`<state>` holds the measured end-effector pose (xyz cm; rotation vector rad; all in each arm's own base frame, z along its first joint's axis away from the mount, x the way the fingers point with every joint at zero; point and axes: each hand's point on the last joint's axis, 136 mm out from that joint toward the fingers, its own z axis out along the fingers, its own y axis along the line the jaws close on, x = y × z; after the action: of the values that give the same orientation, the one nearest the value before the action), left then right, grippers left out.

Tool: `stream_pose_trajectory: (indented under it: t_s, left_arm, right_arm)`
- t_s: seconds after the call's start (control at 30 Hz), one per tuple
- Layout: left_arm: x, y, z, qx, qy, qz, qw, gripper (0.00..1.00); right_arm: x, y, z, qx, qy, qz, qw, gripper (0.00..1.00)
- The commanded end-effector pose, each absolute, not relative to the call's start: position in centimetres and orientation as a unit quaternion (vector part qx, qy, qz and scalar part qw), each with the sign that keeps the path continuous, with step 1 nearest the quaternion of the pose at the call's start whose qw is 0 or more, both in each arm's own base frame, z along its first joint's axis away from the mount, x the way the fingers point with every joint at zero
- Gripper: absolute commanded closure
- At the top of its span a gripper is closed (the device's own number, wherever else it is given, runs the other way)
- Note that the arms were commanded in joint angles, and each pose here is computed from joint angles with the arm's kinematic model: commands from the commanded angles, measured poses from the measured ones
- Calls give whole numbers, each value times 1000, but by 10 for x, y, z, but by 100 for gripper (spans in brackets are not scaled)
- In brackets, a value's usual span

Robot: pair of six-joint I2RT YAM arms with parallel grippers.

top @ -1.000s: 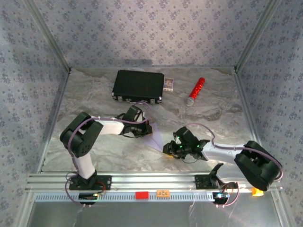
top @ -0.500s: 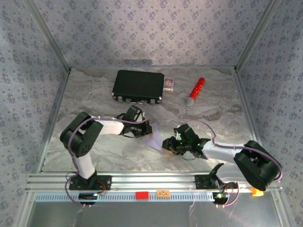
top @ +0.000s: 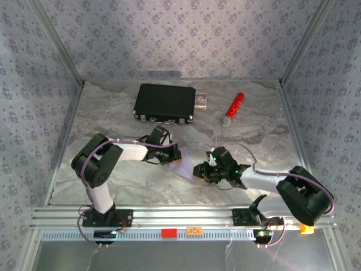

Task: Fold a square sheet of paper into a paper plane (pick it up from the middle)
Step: Turn over the paper at the center of the table.

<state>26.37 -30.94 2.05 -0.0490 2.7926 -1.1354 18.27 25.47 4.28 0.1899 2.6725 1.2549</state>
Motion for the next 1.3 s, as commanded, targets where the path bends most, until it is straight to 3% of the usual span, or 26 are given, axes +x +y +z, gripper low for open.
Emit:
stream_pose_trajectory:
  t_s: [0.0,0.57,0.7,0.9,1.27]
  left_arm:
    - [257,-303,15,-27,928,-369,49,97]
    - [260,-306,32,-24,920,-386,63,94]
    - [265,-312,56,-16,909,-407,84,86]
    - [270,-313,92,-1,897,-424,123,65]
    - [277,-290,125,-7,897,-395,199,59]
  right_arm:
    - [186,258,46,51,897,428,96,71]
    - [182,257,47,41,897,431,92,93]
    - [181,254,54,34,896,431,104,96]
    - [180,238,62,27,907,398,131,96]
    - [187,194,107,1,926,296,233,96]
